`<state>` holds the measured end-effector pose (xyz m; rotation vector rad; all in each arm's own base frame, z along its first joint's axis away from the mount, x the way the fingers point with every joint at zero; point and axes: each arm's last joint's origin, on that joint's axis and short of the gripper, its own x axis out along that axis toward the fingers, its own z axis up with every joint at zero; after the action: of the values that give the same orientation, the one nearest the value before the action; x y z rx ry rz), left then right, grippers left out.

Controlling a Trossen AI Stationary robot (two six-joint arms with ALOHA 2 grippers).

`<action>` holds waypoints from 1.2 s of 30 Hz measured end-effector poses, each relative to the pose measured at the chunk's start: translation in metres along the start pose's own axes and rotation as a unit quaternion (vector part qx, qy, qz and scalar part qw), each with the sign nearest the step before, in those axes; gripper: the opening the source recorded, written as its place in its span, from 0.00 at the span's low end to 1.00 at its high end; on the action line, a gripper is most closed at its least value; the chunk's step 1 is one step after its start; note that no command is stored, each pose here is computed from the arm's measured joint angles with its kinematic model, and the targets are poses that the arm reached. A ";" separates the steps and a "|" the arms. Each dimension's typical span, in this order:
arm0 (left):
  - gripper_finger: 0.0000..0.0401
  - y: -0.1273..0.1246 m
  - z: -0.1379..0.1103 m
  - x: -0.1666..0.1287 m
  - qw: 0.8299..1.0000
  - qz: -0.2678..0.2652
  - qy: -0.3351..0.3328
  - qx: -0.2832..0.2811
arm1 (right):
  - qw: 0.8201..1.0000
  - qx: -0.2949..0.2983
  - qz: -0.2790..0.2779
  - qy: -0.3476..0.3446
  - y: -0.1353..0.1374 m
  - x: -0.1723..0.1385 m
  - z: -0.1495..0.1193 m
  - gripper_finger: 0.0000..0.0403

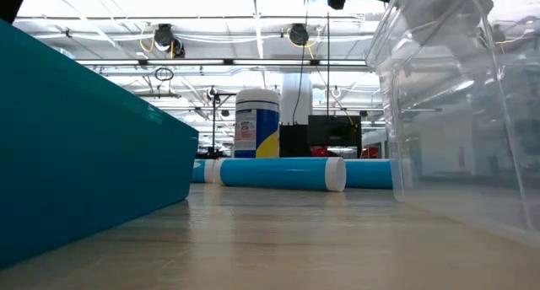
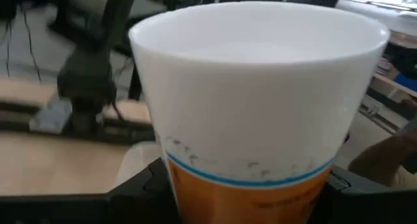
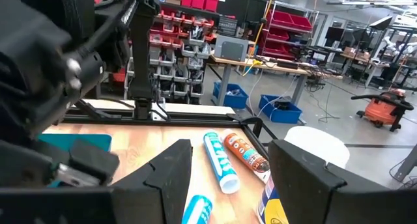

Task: Pick & place silicon tubes, Sealant and Lysol wipes
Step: Put the right orange sealant into the white bin

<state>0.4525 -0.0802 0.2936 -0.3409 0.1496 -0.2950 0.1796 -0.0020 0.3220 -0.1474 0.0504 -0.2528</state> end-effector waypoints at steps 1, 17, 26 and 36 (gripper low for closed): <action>0.51 0.000 -0.001 0.000 1.000 0.002 0.006 -0.015 | 1.000 0.000 0.000 0.000 0.000 0.000 0.000 0.46; 0.51 0.006 -0.013 -0.002 0.996 0.054 0.061 -0.034 | 1.000 -0.003 0.001 0.007 0.000 0.000 -0.001 0.46; 0.95 0.006 -0.010 -0.002 0.997 0.052 0.052 -0.025 | 1.000 -0.004 0.002 0.013 0.000 0.000 -0.003 0.46; 0.69 0.011 -0.005 -0.005 0.997 0.052 0.051 -0.030 | 0.999 -0.013 -0.027 0.029 0.001 0.002 -0.019 0.46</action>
<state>0.4494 -0.0706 0.2860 -0.3763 0.2752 -0.2060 0.1803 -0.0038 0.3031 -0.1672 0.1072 -0.3098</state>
